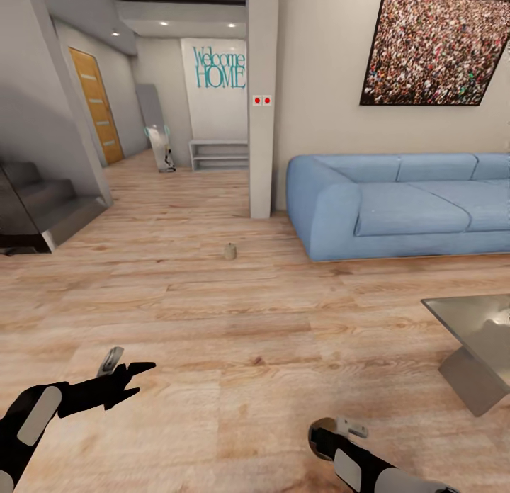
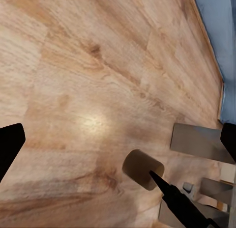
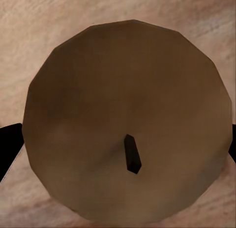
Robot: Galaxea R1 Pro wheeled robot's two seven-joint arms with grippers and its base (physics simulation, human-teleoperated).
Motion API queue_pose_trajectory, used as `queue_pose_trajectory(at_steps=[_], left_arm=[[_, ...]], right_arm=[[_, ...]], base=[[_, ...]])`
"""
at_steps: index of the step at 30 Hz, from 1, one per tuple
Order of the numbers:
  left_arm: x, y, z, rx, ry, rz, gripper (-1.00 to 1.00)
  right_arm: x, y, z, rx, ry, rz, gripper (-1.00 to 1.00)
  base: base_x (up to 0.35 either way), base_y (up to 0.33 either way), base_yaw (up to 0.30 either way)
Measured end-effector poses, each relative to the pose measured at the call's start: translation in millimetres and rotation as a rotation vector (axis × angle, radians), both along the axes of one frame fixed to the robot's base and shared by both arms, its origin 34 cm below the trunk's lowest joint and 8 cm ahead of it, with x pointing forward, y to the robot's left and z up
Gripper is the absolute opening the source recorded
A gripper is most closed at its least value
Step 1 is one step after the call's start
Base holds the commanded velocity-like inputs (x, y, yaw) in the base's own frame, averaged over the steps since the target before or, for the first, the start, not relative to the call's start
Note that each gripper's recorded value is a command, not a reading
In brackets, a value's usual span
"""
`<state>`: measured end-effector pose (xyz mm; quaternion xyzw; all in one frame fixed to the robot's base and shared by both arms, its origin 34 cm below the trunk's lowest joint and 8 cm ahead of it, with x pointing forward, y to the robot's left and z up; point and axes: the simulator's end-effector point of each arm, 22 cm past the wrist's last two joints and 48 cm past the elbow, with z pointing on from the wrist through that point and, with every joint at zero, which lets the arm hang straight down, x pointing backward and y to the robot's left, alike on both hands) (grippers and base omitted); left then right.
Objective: Place each of the two pumpkins and all three candles from the living room inside a cabinet in the living room (use any cabinet), then make sure every cabinet is closed, and position the cauldron so it is next to a table in the living room.
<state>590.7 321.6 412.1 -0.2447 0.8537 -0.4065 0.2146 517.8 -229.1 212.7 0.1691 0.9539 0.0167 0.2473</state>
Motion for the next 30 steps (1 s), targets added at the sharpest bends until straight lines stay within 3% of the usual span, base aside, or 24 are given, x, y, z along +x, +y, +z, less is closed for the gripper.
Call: queue_pose_trajectory(at_steps=[5,7,11,14,16,20,30], left_arm=[[2,1,11,0.003,-0.020,0.001,1.00],[2,1,15,0.004,-0.028,0.000,1.00],[4,2,24,0.005,-0.031,0.001,1.00],[6,1,30,0.006,-0.031,0.000,1.00],[7,2,34,0.008,-0.030,0.000,1.00],[9,3,43,0.012,-0.028,-0.001,1.00],[15,2,65,0.013,-0.027,-0.001,1.00]], right_arm=[[5,1,9,0.000,-0.013,0.008,-1.00],[14,11,17,0.018,-0.027,0.020,-1.00],[48,58,53,0.110,-0.037,0.067,-1.00],[90,97,115,0.127,-0.065,0.103,-1.00],[102,97,139,0.105,-0.058,0.086,-1.00],[108,102,165,0.111,-0.020,0.111,-1.00],[116,94,192,0.110,0.003,0.118,-1.00]], base=[[0.000,0.000,0.000],[0.000,0.000,0.000],[0.000,0.000,0.000],[0.000,0.000,0.000],[0.000,0.000,0.000],[0.000,0.000,0.000],[0.000,0.000,0.000]])
